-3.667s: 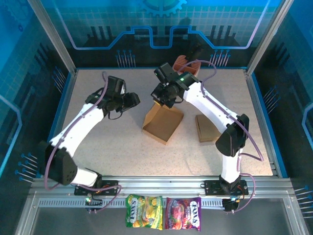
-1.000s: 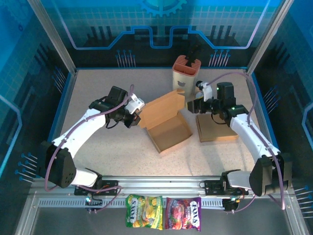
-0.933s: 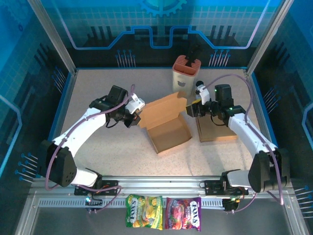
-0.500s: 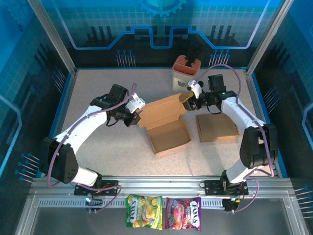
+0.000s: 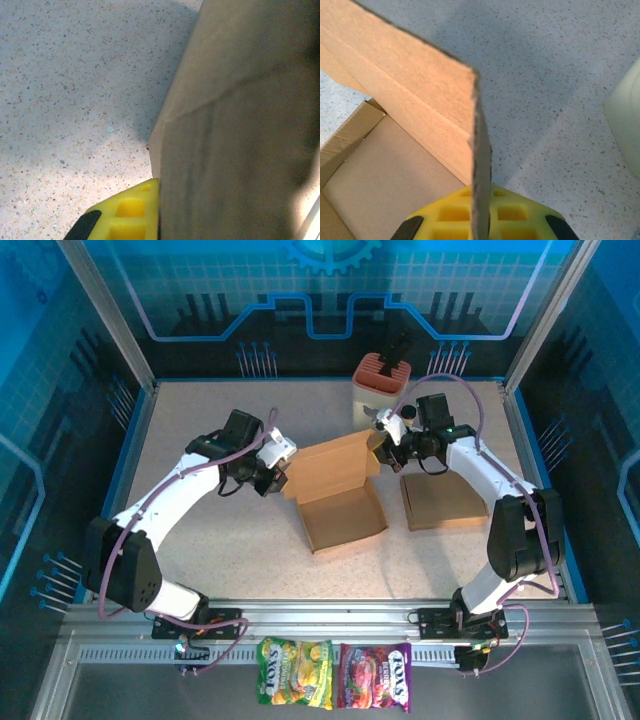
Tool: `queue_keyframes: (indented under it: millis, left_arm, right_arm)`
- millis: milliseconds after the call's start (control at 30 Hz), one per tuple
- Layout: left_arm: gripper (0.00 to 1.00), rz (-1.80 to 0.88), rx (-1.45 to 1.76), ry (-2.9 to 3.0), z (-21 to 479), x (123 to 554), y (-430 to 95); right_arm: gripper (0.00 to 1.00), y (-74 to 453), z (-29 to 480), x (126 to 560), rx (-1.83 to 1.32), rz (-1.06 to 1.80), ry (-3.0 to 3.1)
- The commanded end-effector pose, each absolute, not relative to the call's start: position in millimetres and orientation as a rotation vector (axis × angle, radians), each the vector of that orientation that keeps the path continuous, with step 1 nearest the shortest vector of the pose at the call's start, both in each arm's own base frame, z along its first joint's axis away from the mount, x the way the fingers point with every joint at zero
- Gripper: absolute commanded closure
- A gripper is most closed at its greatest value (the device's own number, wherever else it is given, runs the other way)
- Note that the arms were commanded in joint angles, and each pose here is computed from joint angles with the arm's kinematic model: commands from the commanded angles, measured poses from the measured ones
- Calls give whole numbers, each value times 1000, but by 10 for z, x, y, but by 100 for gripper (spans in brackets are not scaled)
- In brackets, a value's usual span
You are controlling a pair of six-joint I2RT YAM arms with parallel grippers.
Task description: Fold the paper box
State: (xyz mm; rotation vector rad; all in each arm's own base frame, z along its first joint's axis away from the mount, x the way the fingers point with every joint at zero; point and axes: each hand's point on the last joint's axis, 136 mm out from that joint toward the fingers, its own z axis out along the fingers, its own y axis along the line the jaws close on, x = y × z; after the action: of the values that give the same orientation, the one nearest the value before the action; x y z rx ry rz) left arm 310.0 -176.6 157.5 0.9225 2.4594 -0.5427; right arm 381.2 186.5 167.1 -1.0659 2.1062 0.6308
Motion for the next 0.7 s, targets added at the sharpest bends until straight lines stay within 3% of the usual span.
queue_keyframes:
  millis: [0,167,400,667]
  left_arm:
    - [100,-516,776,2432,1747,3364,-1769]
    - [100,-411,497,2461,1830,3631,-1715]
    - [100,-246,179,2407,1934,4112,-1515]
    - [100,-375,95,2193,2046,4529,-1464]
  right_arm:
    - [100,1948,1795,3875,-1044,553,2122]
    - [100,2046,2012,4100,-845,405,2124]
    - [100,2649,2161,4357,-610,397,2064]
    - [100,3045,2374,4679,-410,513,1797]
